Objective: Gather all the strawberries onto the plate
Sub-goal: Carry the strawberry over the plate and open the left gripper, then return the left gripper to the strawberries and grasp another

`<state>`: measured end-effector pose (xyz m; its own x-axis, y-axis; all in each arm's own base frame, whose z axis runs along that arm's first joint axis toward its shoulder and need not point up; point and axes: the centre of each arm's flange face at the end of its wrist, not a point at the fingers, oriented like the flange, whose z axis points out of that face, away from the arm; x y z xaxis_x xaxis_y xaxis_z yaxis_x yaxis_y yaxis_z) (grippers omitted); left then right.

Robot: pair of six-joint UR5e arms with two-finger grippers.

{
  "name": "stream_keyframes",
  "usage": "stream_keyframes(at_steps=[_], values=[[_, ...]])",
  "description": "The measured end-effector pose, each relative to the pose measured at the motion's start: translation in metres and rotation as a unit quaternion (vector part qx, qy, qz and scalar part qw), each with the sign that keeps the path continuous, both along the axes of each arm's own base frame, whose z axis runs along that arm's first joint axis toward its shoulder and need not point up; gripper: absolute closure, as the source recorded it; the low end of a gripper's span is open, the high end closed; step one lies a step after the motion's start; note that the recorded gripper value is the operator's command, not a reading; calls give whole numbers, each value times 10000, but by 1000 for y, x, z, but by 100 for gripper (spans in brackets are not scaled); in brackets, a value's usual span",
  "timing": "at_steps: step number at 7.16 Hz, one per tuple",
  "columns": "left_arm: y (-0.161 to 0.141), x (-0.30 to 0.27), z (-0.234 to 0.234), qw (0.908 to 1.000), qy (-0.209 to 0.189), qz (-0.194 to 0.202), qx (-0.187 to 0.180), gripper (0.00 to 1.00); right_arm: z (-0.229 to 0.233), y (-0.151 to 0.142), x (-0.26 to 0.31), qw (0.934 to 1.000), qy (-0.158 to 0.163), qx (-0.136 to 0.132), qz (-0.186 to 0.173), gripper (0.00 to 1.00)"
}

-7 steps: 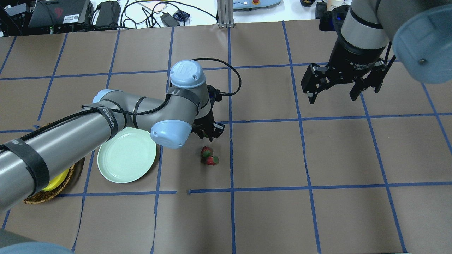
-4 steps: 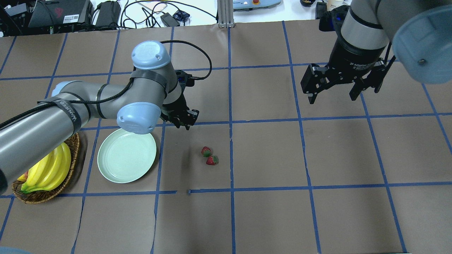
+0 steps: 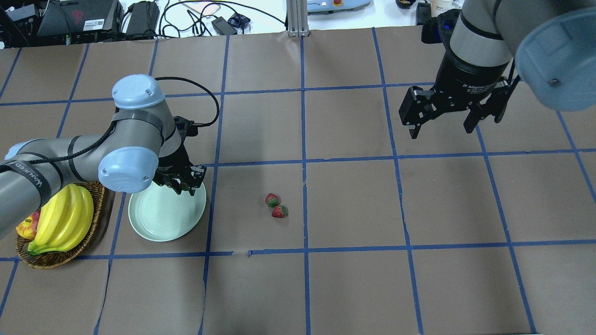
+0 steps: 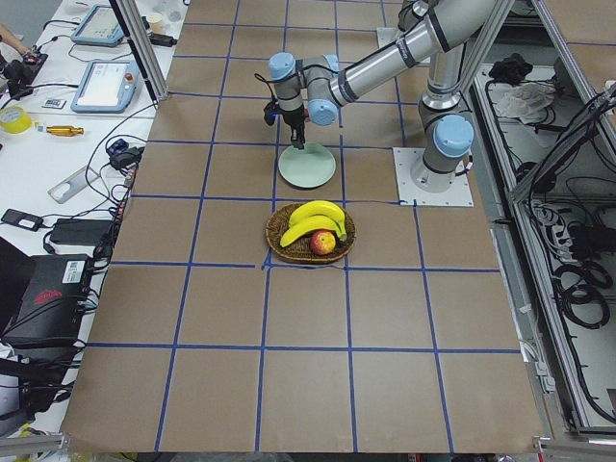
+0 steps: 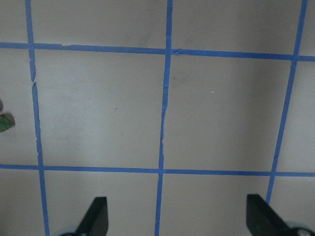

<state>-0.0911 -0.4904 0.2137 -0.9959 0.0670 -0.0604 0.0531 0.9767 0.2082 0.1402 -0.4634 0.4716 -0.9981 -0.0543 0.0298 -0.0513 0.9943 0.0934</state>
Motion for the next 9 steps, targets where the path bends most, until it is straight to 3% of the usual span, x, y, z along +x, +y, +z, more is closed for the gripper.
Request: stream_keyframes(at_steps=[4,6,9], values=[[4,-19,-5,9991,143,388,105,0,-1,0,0,10000,-2,13,-7,0],[-1,-63,0,9915,313,1261,-22,0,-1,1,0,10000,-5,18,-32,0],[1,-136,-13,9641,885,2502,122,0,-4,1,0,10000,-12,75,7,0]])
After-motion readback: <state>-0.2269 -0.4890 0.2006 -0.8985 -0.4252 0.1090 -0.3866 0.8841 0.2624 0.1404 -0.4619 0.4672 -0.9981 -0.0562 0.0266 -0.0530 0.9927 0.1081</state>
